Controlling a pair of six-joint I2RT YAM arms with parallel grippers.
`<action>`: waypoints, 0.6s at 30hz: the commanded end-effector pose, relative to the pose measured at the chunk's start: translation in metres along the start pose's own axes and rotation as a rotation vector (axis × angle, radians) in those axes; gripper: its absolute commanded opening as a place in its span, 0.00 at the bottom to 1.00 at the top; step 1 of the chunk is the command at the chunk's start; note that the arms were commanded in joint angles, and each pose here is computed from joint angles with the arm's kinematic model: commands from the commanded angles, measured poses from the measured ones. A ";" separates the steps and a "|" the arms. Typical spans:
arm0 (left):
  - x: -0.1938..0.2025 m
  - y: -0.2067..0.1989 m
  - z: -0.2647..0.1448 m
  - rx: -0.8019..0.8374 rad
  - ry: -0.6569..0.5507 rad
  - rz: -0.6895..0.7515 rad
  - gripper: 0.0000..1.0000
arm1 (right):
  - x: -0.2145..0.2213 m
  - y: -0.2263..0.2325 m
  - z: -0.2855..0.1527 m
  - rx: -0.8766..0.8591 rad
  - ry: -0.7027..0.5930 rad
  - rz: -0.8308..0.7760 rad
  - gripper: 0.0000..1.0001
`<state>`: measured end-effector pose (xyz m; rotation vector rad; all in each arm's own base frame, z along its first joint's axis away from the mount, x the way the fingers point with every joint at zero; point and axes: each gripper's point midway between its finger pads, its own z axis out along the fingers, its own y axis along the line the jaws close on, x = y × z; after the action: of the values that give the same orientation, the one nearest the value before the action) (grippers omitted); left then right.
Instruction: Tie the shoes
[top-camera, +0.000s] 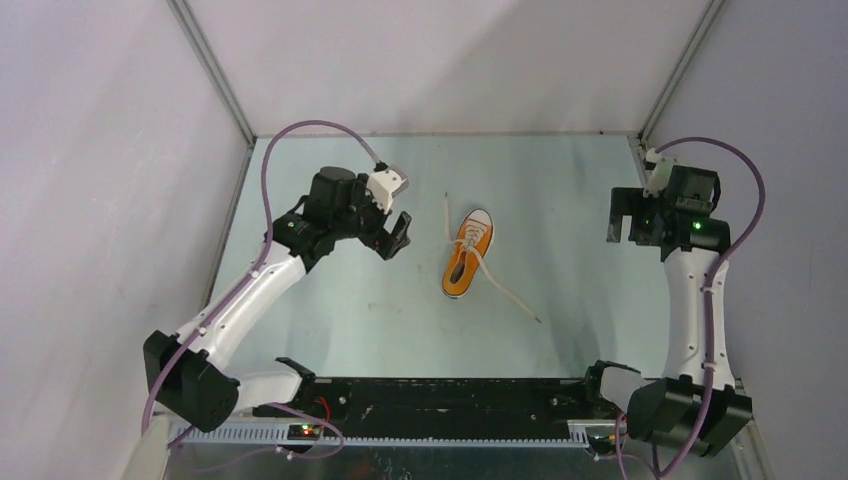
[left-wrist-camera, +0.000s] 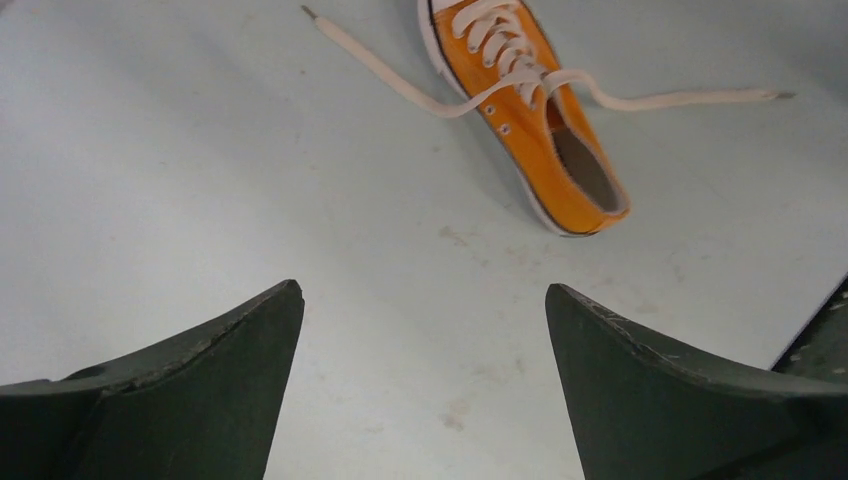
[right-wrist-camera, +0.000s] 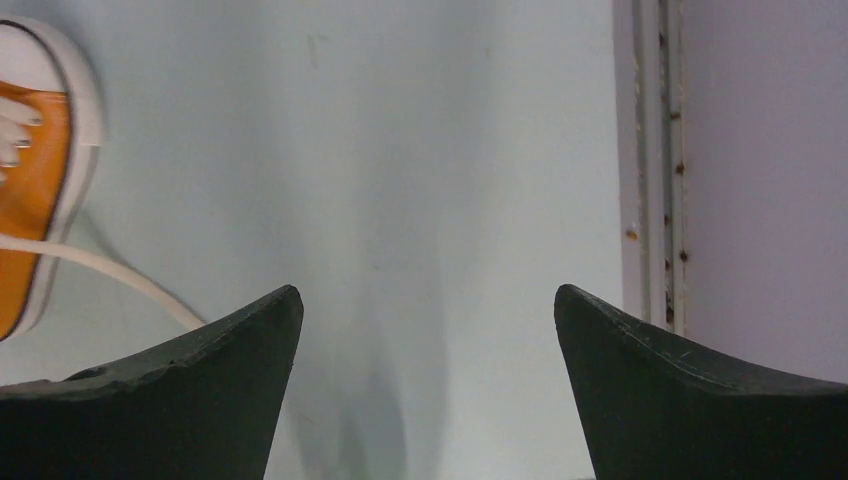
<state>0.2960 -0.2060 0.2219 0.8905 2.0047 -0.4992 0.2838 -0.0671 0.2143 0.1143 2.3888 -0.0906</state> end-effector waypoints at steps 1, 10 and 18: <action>0.014 0.025 -0.012 -0.104 0.079 0.222 0.99 | -0.045 0.021 -0.030 -0.098 -0.212 -0.031 1.00; 0.005 0.021 -0.019 -0.088 0.025 -0.195 0.99 | -0.017 0.151 -0.061 -0.590 -0.231 -0.295 0.80; 0.044 0.067 -0.024 -0.209 -0.115 -0.725 0.99 | 0.049 0.257 -0.067 -0.792 -0.136 -0.764 0.67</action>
<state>0.3099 -0.1329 0.1945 0.2617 2.2474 -0.5381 0.2379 0.1639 0.2406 -0.9002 2.0763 0.4862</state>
